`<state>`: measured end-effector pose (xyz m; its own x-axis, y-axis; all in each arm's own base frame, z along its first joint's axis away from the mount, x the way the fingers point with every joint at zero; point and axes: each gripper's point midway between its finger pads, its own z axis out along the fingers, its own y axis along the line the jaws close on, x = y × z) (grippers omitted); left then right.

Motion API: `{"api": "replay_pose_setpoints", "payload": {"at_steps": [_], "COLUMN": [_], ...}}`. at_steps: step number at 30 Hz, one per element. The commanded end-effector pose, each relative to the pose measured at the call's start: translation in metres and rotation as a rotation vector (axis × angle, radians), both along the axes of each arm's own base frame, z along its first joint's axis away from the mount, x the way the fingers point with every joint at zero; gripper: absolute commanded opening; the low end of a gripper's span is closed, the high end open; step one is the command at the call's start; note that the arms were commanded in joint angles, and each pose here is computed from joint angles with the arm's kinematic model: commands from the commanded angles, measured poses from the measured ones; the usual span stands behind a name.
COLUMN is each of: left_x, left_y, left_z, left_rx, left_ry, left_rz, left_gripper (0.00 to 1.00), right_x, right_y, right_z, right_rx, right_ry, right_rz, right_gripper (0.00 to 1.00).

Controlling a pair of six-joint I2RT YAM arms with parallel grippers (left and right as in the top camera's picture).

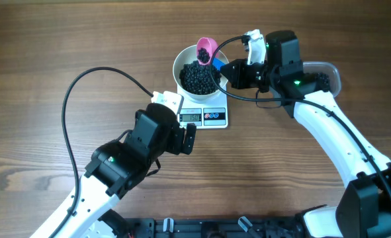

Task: Scoop item into bowl and weigh 150g on scale
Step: 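Tilt the scoop further to add beans until the scale reads 150, then lift the scoop away from the bowl toward the bean tub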

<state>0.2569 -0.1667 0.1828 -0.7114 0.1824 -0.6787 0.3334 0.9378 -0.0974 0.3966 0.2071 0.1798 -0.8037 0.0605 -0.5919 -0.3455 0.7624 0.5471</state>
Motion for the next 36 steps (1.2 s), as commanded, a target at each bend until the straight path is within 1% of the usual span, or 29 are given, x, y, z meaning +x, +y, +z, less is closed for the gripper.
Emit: {"api": "replay_pose_setpoints", "payload": {"at_steps": [1, 8, 12, 16, 18, 20, 24, 27, 30, 34, 36], "left_x": [0.001, 0.001, 0.001, 0.001, 0.001, 0.001, 0.001, 0.001, 0.001, 0.001, 0.001], "left_y": [0.000, 0.000, 0.000, 0.000, 0.000, 0.000, 0.000, 0.000, 0.000, 0.000, 0.000], "left_z": [0.002, 0.002, 0.002, 0.002, 0.002, 0.002, 0.002, 0.002, 0.002, 0.002, 0.002], "left_rx": [0.003, 0.003, 0.003, 0.003, 0.003, 0.003, 0.003, 0.003, 0.003, 0.003, 0.003], "left_ry": [-0.007, -0.007, -0.007, -0.007, -0.007, -0.007, -0.007, -0.007, -0.007, -0.007, -0.007], "left_rz": [-0.011, -0.011, -0.011, -0.011, -0.011, -0.011, -0.011, -0.011, -0.011, -0.011, -0.011], "left_gripper": [1.00, 1.00, 1.00, 1.00, 1.00, 1.00, 1.00, 1.00, 1.00, 1.00, 1.00], "right_x": [0.003, 0.003, 0.007, 0.018, 0.027, 0.034, 0.038, 0.038, 0.031, 0.010, 0.000], "right_y": [0.002, 0.002, 0.001, -0.014, -0.040, -0.073, -0.122, -0.173, -0.213, -0.255, -0.268], "right_z": [0.002, 0.003, 0.009, 0.032, 0.039, 0.046, 0.053, 0.046, 0.035, 0.016, 0.010], "right_rx": [0.009, 0.011, 0.094, 0.201, 0.244, 0.289, 0.366, 0.377, 0.354, 0.357, 0.326], "right_ry": [-0.002, -0.001, 0.068, 0.062, 0.082, 0.085, 0.095, 0.125, 0.144, 0.243, 0.249], "right_rz": [-0.004, -0.006, -0.095, -0.150, -0.238, -0.277, -0.316, -0.434, -0.514, -0.631, -0.639], "right_gripper": [0.04, 0.04, 0.04, 0.04, 0.04, 0.04, 0.04, 0.04, 0.04, 0.04, 0.04]}}
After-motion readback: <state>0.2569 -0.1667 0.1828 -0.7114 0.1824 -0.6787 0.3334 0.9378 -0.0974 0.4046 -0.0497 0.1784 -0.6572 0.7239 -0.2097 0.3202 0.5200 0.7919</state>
